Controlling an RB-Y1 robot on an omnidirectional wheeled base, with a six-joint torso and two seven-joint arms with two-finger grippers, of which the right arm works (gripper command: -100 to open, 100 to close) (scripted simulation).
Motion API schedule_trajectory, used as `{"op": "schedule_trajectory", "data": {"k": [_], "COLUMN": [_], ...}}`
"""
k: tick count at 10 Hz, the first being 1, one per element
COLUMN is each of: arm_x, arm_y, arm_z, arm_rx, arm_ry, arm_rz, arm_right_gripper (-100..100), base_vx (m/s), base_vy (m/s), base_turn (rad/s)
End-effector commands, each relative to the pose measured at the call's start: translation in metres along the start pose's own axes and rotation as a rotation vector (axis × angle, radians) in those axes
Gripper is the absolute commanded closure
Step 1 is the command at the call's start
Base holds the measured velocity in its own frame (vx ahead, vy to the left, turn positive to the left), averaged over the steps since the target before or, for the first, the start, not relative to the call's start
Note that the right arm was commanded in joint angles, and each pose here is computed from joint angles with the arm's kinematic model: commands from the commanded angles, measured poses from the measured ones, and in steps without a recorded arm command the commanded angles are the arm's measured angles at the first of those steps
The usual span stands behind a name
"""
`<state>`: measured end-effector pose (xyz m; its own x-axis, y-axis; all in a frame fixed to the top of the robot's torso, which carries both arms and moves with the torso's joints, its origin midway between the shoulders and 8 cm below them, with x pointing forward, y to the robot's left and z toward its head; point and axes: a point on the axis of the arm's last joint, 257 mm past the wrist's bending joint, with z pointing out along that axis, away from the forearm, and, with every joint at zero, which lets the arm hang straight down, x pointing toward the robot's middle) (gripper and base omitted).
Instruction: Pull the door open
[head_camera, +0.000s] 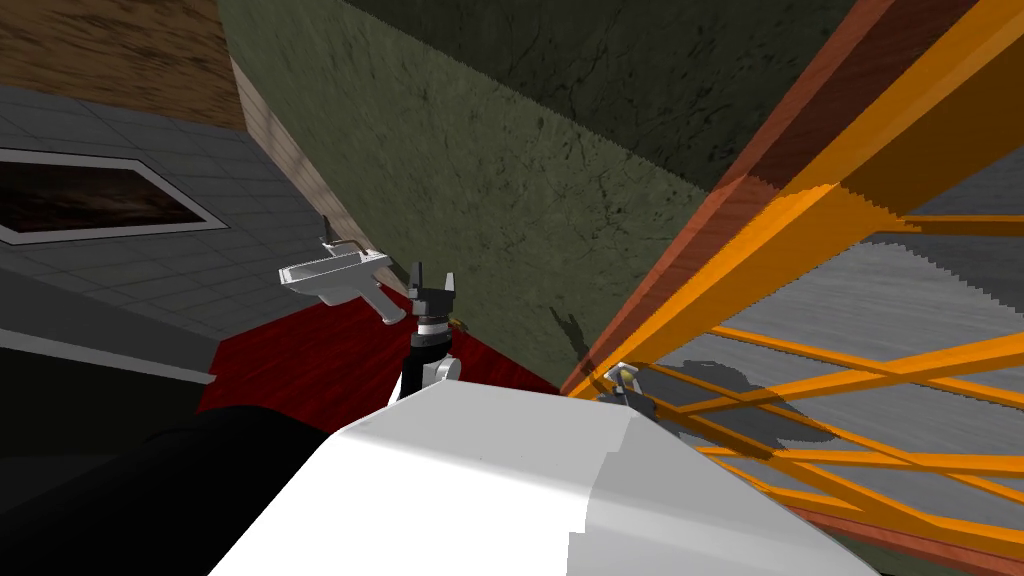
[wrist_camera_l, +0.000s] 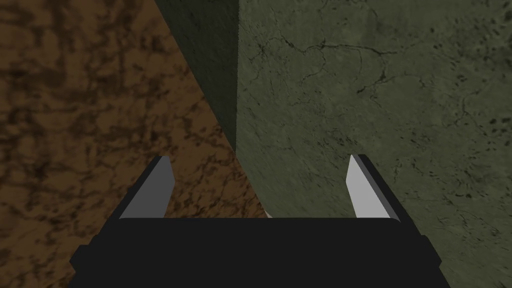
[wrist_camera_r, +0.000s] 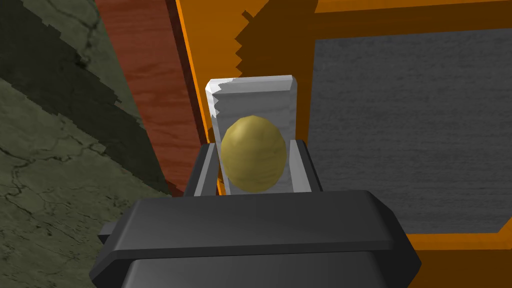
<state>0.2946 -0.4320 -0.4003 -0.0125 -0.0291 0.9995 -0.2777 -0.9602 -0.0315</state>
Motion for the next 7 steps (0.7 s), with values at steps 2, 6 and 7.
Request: {"op": "schedule_trajectory", "data": {"k": [2,6,7], "arm_x": [-0.001,-0.002,-0.002], "arm_y": [-0.009,-0.018,-0.018], "arm_z": [-0.0096,-0.0180,-0.0198], "arm_rx": [0.051,0.102,0.110], "arm_ry": [-0.006,-0.012,-0.011], "arm_rz": [0.008,0.013,0.013], "arm_right_gripper": [100,100,100], "base_vx": [-0.230,-0.190,-0.252], "base_vy": [-0.020,-0.014,-0.053], "base_turn": [0.067,0.071,0.156]}}
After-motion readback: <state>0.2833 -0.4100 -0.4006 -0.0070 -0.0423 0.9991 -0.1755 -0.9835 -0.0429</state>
